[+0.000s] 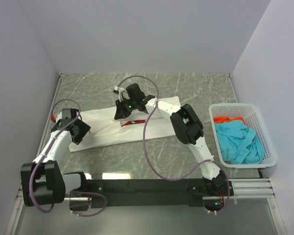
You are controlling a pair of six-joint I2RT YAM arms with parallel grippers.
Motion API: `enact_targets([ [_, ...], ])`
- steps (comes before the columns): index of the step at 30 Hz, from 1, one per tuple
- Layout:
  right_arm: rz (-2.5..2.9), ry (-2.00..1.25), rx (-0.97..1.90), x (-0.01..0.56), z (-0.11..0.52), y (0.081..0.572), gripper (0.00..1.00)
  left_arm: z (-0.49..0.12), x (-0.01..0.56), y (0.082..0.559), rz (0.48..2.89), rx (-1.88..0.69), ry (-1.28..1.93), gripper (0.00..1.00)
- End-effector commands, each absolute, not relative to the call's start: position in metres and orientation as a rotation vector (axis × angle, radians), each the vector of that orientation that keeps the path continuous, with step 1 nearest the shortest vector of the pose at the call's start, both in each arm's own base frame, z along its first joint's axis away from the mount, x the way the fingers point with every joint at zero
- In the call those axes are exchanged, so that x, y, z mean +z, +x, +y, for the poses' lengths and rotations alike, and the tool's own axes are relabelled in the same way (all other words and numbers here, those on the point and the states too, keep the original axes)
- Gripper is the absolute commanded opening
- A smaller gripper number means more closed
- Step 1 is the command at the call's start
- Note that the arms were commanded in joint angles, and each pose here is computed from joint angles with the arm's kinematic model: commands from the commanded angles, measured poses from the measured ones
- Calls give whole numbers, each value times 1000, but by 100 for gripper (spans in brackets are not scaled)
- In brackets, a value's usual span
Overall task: Fold and stack the t-shirts
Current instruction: Fold the tshirt
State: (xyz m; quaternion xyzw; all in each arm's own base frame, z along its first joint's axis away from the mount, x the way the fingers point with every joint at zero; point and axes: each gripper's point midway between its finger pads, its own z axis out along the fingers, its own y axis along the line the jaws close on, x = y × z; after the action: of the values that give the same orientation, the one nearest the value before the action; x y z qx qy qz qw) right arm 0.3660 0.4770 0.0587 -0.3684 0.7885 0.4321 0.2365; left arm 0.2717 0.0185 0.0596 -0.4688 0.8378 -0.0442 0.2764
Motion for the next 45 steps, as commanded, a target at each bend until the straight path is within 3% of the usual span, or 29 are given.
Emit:
enact_targets([
  [1, 1926, -1058, 1212, 136, 488, 367, 0, 19, 66, 273, 2221, -149, -1259, 64],
  [6, 1902, -1084, 1210, 145, 487, 362, 0, 20, 67, 275, 2216, -152, -1267, 64],
  [18, 1981, -1157, 1180, 108, 473, 334, 0, 17, 68, 284, 2212, -209, -1279, 63],
  [25, 2026, -1124, 998, 80, 456, 351, 0, 18, 71, 288, 2234, -206, -1231, 50],
  [34, 1986, -1135, 793, 80, 442, 373, 0, 6, 89, 310, 2276, -299, -1049, 44],
  [45, 1908, -1244, 728, 89, 440, 373, 0, 5, 50, 322, 2383, -284, -1071, 33],
])
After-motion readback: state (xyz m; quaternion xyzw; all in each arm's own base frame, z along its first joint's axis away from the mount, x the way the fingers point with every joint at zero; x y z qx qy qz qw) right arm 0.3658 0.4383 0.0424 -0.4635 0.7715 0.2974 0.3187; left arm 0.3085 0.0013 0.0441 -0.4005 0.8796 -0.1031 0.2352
